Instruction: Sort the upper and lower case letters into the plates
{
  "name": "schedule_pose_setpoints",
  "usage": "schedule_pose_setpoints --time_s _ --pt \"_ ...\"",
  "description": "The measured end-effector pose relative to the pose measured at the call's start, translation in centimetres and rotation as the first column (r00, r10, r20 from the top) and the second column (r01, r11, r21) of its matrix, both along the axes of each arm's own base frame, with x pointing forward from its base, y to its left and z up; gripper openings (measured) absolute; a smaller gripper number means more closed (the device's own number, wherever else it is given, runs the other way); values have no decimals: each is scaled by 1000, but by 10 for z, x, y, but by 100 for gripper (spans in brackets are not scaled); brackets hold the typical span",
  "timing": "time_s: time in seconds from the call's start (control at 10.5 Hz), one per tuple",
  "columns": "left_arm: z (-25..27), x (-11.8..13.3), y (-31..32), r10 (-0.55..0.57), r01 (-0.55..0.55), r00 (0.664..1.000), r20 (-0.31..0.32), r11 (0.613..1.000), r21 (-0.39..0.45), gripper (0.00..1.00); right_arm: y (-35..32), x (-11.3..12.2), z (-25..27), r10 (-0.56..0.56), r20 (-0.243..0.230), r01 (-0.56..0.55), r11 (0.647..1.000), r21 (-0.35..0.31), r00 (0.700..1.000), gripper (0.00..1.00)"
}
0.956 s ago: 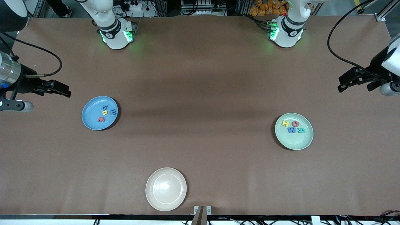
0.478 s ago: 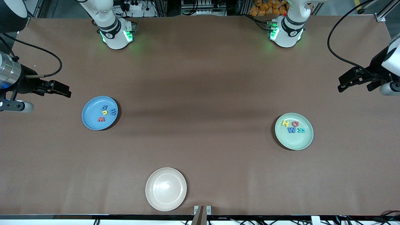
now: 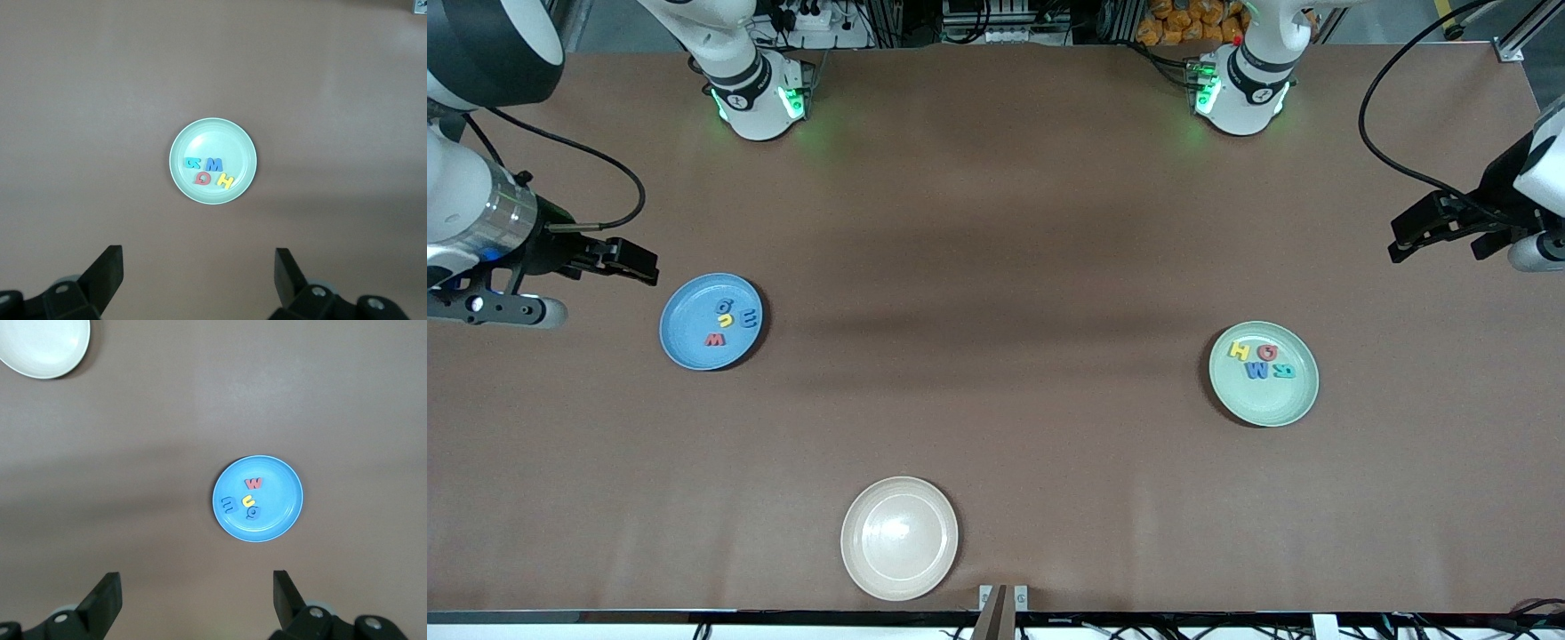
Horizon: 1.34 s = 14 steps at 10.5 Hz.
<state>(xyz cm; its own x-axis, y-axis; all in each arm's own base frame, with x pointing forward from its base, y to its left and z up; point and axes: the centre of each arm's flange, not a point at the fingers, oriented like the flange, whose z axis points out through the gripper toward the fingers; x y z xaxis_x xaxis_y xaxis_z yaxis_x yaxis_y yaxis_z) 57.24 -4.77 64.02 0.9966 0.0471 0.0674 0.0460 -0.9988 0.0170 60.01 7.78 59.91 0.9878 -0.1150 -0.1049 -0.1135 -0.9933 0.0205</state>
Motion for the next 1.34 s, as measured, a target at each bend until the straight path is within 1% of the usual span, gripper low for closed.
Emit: schedule_pose_setpoints --time_s 0.1,0.29,0.48,1.05,1.34 --pt "0 0 1 1 -1 1000 0 1000 0 100 -11 -2 8 -24 11 23 1000 11 1000 100" --pt "0 0 2 4 -4 1000 0 1000 0 100 -34 -7 26 -32 43 32 999 0 999 100" --pt "0 0 3 4 -4 1000 0 1000 0 100 -43 -13 38 -46 59 46 999 7 997 100" --pt "0 0 3 5 -5 1000 0 1000 0 100 -46 -11 22 -11 44 12 1000 -5 999 100" --pt "0 0 3 5 -5 1000 0 1000 0 100 -58 -14 25 -11 43 9 999 42 999 100"
